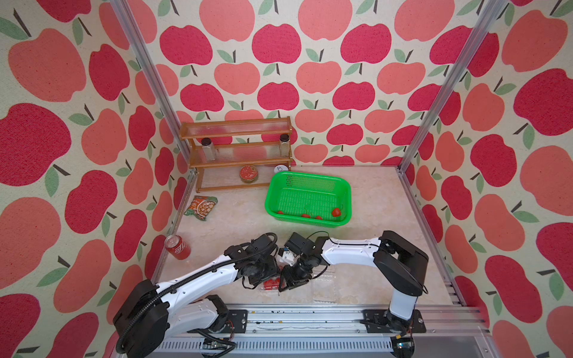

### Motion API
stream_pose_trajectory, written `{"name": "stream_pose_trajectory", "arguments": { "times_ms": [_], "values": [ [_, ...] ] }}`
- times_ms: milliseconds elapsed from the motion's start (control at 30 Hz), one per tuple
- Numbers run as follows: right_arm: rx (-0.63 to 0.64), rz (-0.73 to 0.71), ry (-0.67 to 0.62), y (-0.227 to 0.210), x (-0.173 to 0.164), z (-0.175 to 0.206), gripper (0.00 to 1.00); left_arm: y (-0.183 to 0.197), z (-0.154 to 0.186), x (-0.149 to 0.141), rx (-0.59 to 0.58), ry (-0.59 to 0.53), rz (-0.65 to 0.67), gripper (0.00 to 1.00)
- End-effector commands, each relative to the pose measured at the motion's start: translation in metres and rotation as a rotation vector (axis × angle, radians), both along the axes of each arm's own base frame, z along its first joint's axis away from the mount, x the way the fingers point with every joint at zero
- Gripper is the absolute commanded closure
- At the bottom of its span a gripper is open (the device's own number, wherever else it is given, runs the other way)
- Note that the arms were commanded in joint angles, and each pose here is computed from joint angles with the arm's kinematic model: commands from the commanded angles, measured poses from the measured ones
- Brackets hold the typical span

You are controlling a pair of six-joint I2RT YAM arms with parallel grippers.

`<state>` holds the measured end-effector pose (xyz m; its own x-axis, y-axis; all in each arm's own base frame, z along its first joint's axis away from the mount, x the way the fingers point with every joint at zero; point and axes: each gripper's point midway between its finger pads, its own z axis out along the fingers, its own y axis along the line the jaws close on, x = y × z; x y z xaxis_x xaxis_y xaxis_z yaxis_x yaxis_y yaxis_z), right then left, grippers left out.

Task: Pack strawberries into containers
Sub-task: Close the packing box at the center of the board.

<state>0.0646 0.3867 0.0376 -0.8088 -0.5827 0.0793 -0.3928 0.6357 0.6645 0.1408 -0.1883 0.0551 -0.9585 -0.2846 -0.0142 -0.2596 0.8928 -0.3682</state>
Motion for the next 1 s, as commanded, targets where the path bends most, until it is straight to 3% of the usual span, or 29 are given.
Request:
{"name": "stream_pose_trajectory", "arguments": {
  "times_ms": [0,367,967],
  "values": [
    [-0.061,-0.058,-0.008,-0.014,0.009,-0.011,0.48,0.021,-0.031,-0.028,0.099,0.125,-0.002,0.39],
    [-0.02,-0.072,-0.021,0.001,0.028,-0.004,0.48,0.016,-0.028,-0.017,0.104,0.102,-0.005,0.38],
    [0.073,-0.066,-0.054,0.041,0.066,0.004,0.51,0.023,-0.01,0.029,0.098,0.026,0.055,0.38]
  ]
}}
